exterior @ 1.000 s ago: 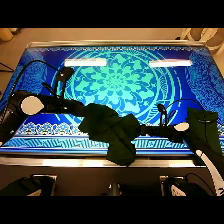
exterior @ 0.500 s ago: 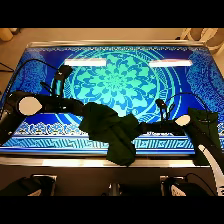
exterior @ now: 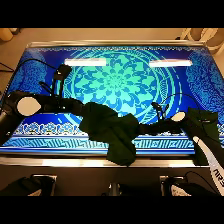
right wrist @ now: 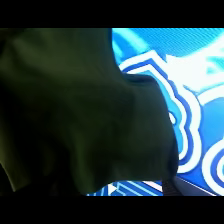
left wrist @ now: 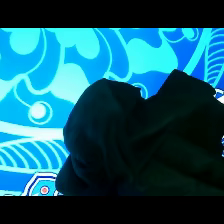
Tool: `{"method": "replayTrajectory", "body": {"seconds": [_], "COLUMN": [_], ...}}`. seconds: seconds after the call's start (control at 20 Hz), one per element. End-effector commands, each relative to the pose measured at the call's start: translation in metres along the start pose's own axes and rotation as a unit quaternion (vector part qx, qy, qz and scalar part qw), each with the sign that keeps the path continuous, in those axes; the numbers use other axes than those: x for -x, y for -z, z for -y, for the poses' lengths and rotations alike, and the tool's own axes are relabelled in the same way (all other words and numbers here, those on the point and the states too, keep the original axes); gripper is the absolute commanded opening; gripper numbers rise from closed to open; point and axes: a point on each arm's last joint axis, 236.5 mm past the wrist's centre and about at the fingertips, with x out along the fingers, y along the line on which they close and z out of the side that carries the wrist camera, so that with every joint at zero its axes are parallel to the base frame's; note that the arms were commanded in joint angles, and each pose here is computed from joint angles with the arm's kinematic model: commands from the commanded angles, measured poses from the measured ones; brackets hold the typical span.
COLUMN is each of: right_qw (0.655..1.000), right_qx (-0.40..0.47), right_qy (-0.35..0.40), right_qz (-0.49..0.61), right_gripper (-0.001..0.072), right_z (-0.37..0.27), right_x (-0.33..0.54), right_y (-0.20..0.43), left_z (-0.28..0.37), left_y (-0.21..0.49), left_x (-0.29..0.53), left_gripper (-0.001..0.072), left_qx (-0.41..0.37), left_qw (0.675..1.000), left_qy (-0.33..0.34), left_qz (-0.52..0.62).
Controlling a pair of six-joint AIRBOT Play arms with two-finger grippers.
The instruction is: Fold the shirts.
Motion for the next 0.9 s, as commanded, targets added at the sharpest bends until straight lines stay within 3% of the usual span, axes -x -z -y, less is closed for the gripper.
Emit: {"method": "replayTrajectory", "body": {"seconds": [0.0,0.1,0.15,0.2,0.4,0.5,0.55,0.65,0.75,0.85], "right_qw": [0.999,0.998,0.998,0.998,0.992,0.962,0.932,0.83,0.695,0.601], "right_qx": [-0.03,-0.044,-0.047,-0.046,0.093,0.204,0.261,0.351,0.387,0.364], "right_qy": [-0.033,-0.037,-0.036,-0.031,-0.02,0.018,0.052,0.151,0.255,0.288], "right_qz": [0.025,0.025,0.023,0.027,0.086,0.182,0.246,0.406,0.55,0.651], "right_gripper": [0.0535,0.0478,0.0384,0.0017,0.0016,0.0016,0.0017,0.0017,0.0018,0.0017], "right_z": [-0.006,-0.004,-0.001,0.002,-0.024,-0.07,-0.1,-0.173,-0.241,-0.286], "right_x": [-0.012,-0.017,-0.02,-0.021,0.021,0.101,0.158,0.312,0.473,0.575], "right_y": [-0.015,-0.016,-0.016,-0.018,-0.066,-0.123,-0.149,-0.177,-0.139,-0.065], "left_z": [0.0,0.0,0.0,0.0,-0.005,-0.004,-0.001,0.012,0.034,0.058], "left_y": [0.0,0.0,-0.001,-0.001,-0.018,-0.061,-0.094,-0.157,-0.191,-0.191], "left_x": [0.0,0.0,0.0,0.0,0.012,0.051,0.088,0.193,0.32,0.421], "left_gripper": [0.0024,0.0025,0.0025,0.0024,0.0024,0.0024,0.0024,0.0024,0.0024,0.0024], "left_qx": [0.0,0.0,0.0,0.0,-0.002,-0.002,-0.006,-0.022,-0.046,-0.065], "left_qw": [1.0,1.0,1.0,1.0,1.0,0.996,0.989,0.961,0.909,0.853], "left_qy": [0.0,0.0,0.0,0.0,-0.006,-0.008,-0.008,-0.01,-0.012,-0.009], "left_qz": [0.001,0.001,0.001,0.002,0.025,0.089,0.144,0.276,0.413,0.518]}}
